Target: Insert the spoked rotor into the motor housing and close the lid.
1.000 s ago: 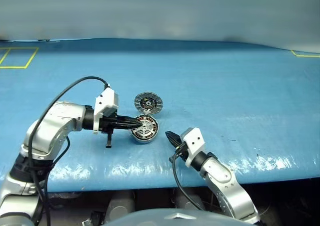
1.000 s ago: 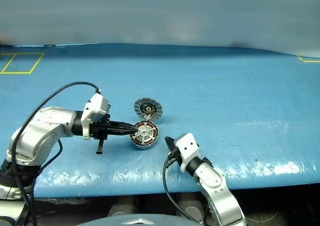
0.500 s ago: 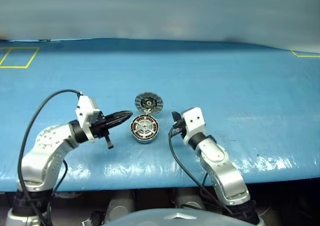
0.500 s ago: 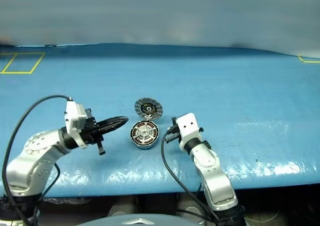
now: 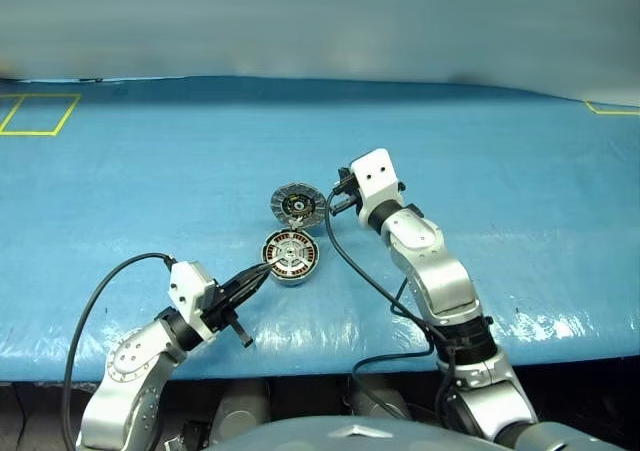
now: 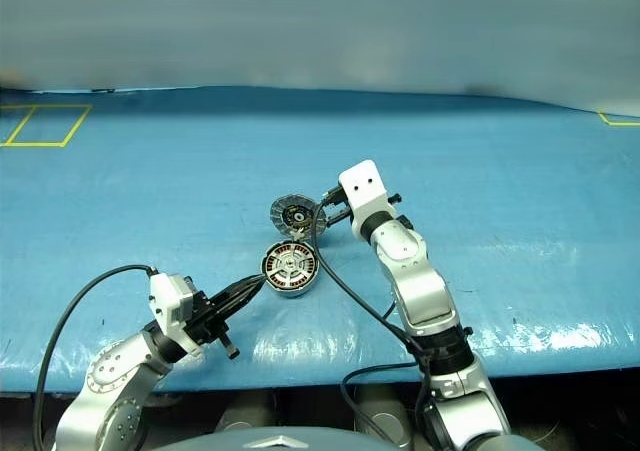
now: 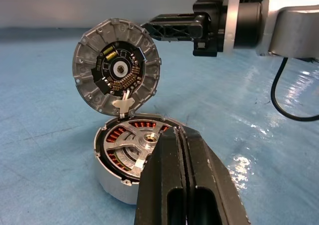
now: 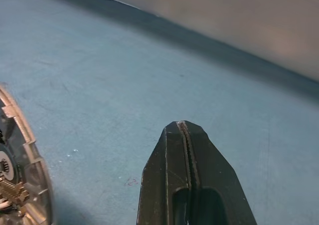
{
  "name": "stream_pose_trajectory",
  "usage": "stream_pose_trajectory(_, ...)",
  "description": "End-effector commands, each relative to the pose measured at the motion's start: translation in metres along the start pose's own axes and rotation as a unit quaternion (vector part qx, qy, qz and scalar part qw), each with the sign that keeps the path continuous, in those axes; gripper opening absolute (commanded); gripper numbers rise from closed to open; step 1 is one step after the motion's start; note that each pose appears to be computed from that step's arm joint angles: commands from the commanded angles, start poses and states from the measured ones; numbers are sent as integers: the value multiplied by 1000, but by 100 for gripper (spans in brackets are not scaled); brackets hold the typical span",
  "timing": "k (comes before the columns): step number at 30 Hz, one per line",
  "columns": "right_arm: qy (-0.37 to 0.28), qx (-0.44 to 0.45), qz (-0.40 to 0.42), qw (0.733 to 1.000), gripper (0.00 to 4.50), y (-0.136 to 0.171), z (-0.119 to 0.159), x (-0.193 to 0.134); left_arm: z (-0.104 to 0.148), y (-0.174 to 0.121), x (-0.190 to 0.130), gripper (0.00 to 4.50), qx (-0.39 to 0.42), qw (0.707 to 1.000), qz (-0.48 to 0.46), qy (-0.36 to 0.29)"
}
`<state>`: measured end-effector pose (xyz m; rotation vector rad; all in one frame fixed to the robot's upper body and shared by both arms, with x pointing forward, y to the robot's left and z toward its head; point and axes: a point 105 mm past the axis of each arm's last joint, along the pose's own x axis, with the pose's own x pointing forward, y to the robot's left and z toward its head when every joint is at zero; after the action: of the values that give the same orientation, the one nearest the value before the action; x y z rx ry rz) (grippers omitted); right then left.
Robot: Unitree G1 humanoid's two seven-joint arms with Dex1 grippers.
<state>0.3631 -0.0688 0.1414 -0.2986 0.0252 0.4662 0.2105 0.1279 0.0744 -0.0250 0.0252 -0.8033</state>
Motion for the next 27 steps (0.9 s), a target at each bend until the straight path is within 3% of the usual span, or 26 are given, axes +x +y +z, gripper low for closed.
stream_pose_trajectory(1,-27,-29,49,998,0,1,18,8,0,0,1,4,17,999,21,-27)
stream_pose_trajectory(7,-4,-38,166,985,0,16,8,22,-23,3,-6,4,31,999,24,-13)
stream_pose_trajectory(15,1,-19,235,972,0,23,8,36,-46,6,-14,4,42,999,30,0)
stream_pose_trajectory(23,-20,41,382,923,0,63,12,9,-41,4,-8,4,35,999,30,-7)
stream_pose_trajectory(27,-13,44,461,886,0,87,5,-19,-43,5,-11,4,44,999,30,6)
